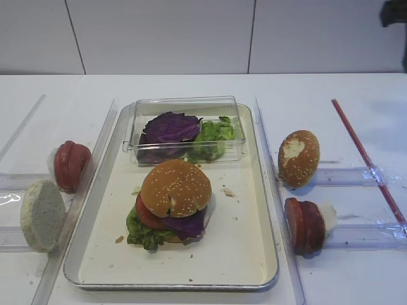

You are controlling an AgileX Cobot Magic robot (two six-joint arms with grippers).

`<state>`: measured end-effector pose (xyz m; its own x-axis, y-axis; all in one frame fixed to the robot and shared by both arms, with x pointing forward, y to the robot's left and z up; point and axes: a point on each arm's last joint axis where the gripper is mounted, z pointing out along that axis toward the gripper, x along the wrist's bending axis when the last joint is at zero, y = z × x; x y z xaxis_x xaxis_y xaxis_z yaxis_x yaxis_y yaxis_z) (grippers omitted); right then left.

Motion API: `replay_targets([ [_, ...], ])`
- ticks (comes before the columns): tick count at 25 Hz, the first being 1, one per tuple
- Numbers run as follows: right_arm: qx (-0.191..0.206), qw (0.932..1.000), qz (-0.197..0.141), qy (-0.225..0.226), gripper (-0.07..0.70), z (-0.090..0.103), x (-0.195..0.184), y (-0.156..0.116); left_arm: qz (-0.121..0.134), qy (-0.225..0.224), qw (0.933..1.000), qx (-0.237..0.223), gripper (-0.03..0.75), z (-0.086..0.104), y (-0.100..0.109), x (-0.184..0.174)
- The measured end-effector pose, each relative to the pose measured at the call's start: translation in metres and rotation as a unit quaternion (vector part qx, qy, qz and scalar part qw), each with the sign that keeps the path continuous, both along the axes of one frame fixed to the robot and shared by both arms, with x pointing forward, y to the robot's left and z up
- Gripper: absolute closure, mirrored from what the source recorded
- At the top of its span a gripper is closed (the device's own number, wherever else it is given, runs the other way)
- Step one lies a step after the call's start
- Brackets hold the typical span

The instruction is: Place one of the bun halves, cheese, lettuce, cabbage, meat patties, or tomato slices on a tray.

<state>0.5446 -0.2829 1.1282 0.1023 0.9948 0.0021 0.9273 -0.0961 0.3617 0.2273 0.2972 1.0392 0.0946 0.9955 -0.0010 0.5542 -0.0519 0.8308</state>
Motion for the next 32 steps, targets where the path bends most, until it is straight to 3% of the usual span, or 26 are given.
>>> replay_targets([
  [4,-0.001,0.9987,-0.048,-0.015,0.194,0.011,-0.023,-0.029,0.000,0.000,1.0000,0.000,0.433,0.000,0.000,0.000],
  [7,0.004,0.9979,-0.051,-0.039,0.198,0.025,-0.037,-0.031,0.000,0.000,1.0000,0.000,0.433,0.000,0.000,0.000],
  [18,0.069,0.9905,0.024,-0.117,0.200,0.062,-0.095,-0.012,0.000,0.000,1.0000,0.000,0.433,0.000,0.000,0.000],
  [22,0.058,0.9882,0.064,-0.127,0.200,0.052,-0.136,-0.009,0.000,0.000,1.0000,0.000,0.433,0.000,0.000,0.000],
  [26,0.037,0.9855,0.104,-0.129,0.200,0.030,-0.177,-0.007,0.000,0.000,1.0000,0.000,0.433,0.000,0.000,0.000],
  [32,0.031,0.9839,0.114,-0.134,0.200,-0.011,-0.230,-0.005,0.000,0.000,1.0000,0.000,0.433,0.000,0.000,0.000],
])
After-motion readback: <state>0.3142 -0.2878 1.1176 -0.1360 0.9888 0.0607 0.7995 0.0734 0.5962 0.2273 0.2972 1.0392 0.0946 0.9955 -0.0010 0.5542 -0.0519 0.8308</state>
